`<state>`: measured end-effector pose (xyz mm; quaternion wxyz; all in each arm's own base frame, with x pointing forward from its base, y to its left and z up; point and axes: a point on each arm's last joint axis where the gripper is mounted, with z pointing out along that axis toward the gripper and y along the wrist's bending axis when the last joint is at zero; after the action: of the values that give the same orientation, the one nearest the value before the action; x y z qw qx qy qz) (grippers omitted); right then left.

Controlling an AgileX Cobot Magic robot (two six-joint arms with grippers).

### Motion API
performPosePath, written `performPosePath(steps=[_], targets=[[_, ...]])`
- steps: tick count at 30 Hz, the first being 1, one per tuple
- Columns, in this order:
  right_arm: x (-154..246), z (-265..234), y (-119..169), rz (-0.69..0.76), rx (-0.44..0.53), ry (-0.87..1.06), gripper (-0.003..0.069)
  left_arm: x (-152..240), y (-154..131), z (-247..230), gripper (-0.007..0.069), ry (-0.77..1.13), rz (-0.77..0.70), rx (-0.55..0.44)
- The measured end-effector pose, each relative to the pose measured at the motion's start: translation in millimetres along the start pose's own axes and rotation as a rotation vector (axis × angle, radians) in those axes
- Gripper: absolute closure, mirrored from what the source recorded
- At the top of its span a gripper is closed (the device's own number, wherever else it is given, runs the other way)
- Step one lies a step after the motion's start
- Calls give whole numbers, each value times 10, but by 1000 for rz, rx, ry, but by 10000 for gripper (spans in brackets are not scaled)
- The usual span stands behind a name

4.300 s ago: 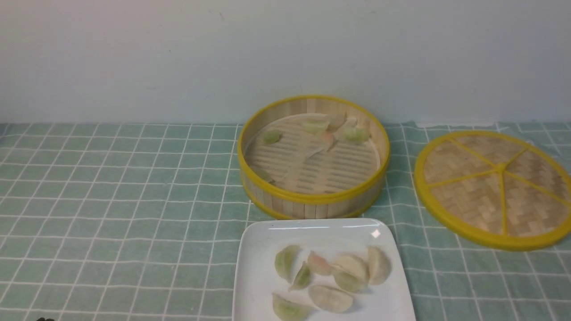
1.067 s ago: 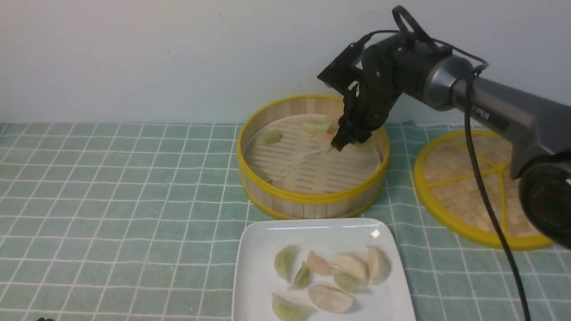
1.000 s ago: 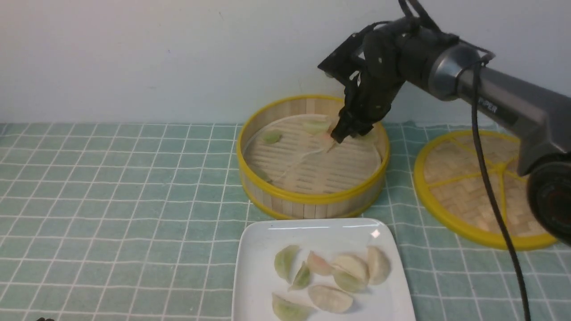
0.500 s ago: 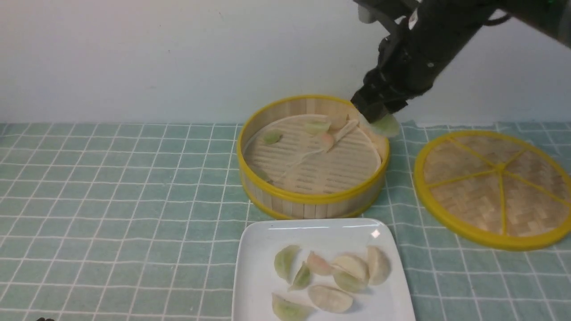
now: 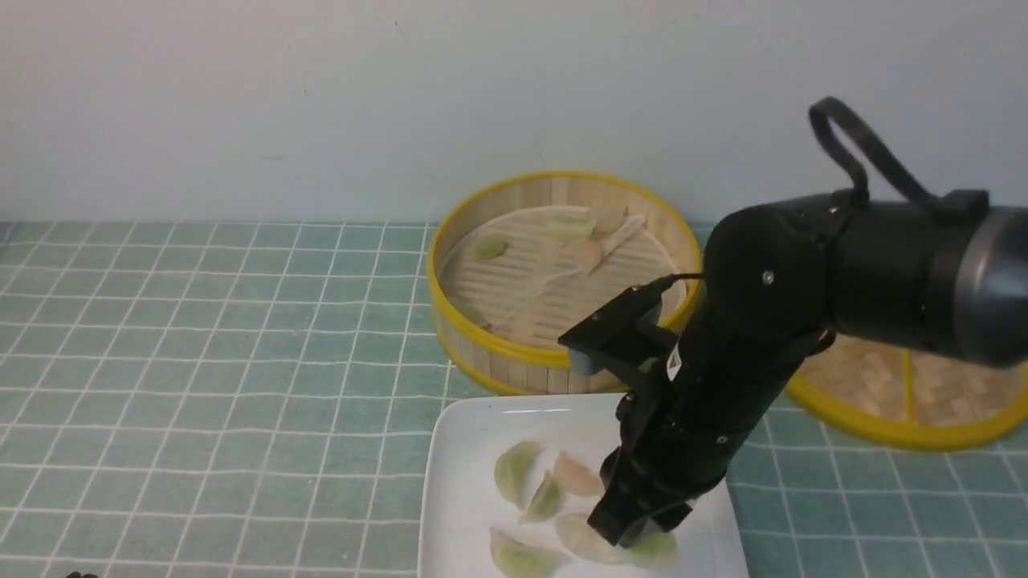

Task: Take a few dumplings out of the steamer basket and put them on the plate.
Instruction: Use the right arm to put the dumpling into the plate

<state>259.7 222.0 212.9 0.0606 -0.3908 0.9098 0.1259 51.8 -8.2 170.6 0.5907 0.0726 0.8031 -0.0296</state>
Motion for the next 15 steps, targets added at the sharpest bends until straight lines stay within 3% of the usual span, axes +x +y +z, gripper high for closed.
performPosePath(steps=[5, 6, 9, 15], targets=[[-60, 61, -66, 0, 57, -46, 426, 0, 0, 0, 631, 0, 0, 0], [-83, 89, -98, -16, 84, -61, 366, 0, 0, 0, 631, 0, 0, 0], [-137, 118, -136, -24, 117, -111, 277, 0, 0, 0, 631, 0, 0, 0], [-250, 12, -146, 12, 139, -165, 208, 0, 0, 0, 631, 0, 0, 0]])
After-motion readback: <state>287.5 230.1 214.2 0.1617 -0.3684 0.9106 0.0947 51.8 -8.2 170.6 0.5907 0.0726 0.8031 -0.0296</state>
